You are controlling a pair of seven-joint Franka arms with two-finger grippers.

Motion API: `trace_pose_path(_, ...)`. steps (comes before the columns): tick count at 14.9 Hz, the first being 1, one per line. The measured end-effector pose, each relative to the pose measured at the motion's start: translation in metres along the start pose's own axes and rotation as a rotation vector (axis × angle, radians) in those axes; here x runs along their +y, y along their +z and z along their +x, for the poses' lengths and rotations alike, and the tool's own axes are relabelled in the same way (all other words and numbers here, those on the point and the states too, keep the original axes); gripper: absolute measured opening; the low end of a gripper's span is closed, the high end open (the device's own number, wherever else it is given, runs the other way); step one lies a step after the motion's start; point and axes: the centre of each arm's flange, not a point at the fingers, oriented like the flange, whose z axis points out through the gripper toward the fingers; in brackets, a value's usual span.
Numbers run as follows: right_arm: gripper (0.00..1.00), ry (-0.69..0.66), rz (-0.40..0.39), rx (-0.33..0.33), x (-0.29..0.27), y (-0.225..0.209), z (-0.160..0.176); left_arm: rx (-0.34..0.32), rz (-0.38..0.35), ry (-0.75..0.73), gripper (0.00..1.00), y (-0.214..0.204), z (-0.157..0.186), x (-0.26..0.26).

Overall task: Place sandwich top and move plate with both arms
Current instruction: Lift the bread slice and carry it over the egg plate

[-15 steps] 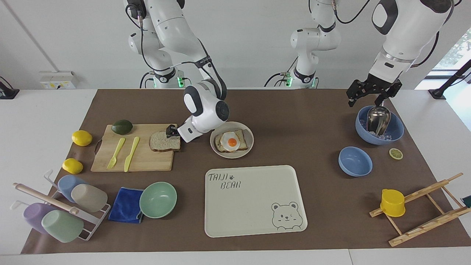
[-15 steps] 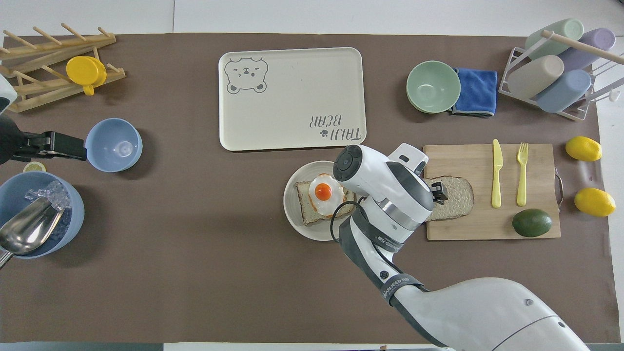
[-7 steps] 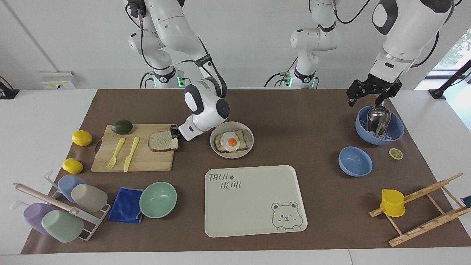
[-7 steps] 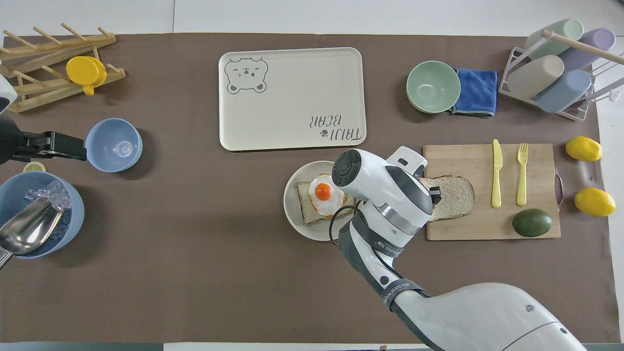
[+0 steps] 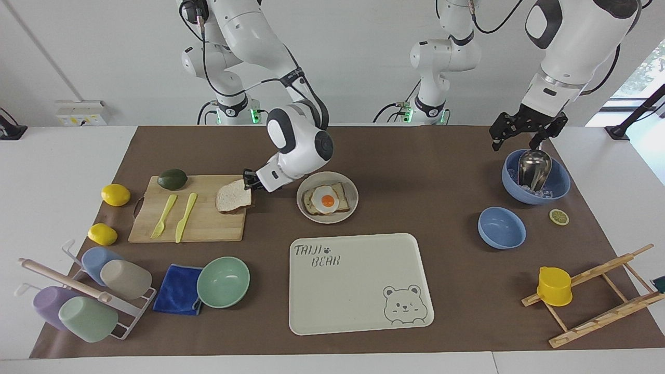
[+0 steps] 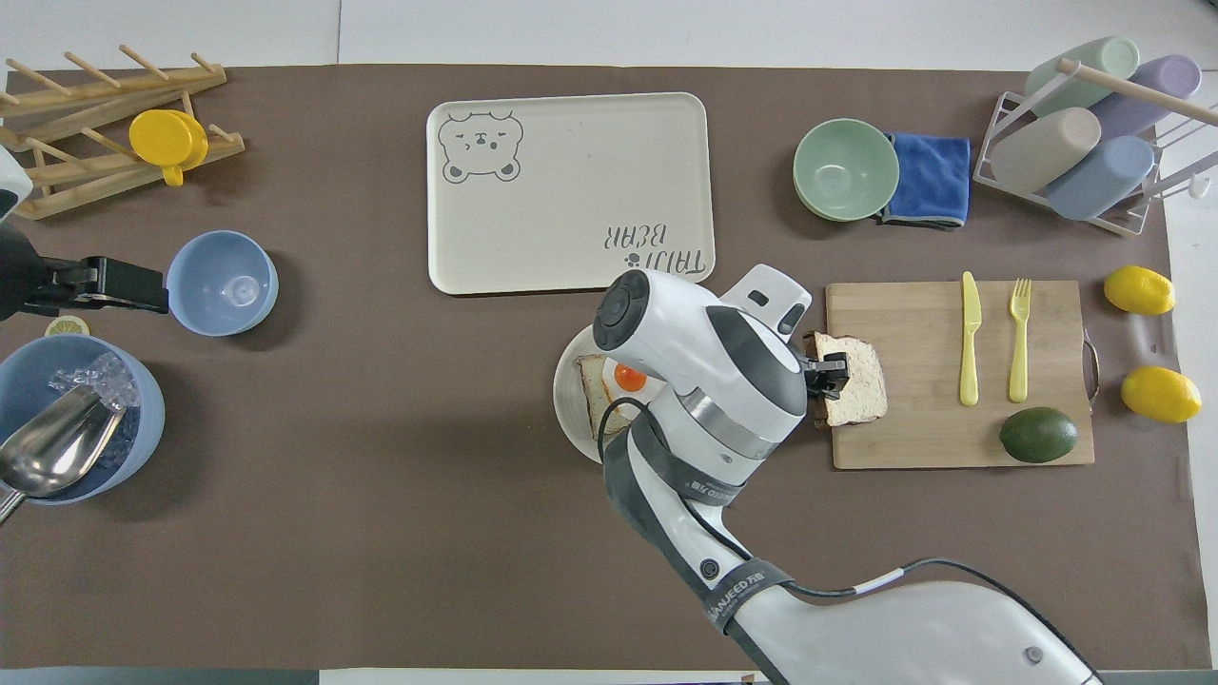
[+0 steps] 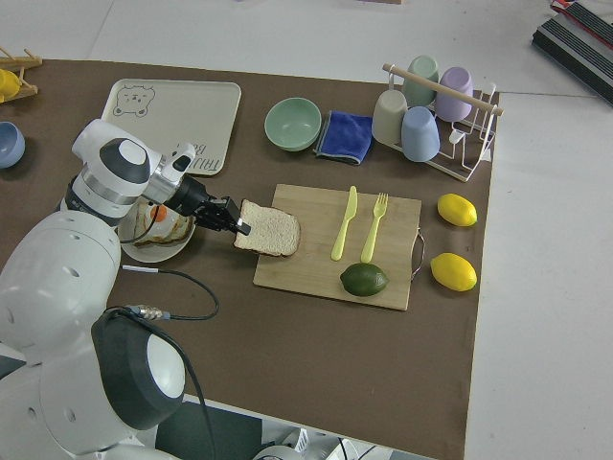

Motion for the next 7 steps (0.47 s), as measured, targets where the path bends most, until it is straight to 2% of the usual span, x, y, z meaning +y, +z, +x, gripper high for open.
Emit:
trace_pose_path(1,0.10,-0.003,-0.012,0.006,-0.003,-0.024,-0.009,0.000,0.000,0.000,1.00,0.000,0.000,0.000)
trace_pose_path(4,0.10,-0.016,-0.029,0.035,-0.013,-0.078,-0.034,0.000,0.000,-0.001,1.00,0.000,0.000,-0.001)
trace_pose_path(7,0.10,-0.055,0.021,0.064,-0.036,-0.108,-0.048,0.000,0.000,-0.001,1.00,0.000,0.000,-0.001)
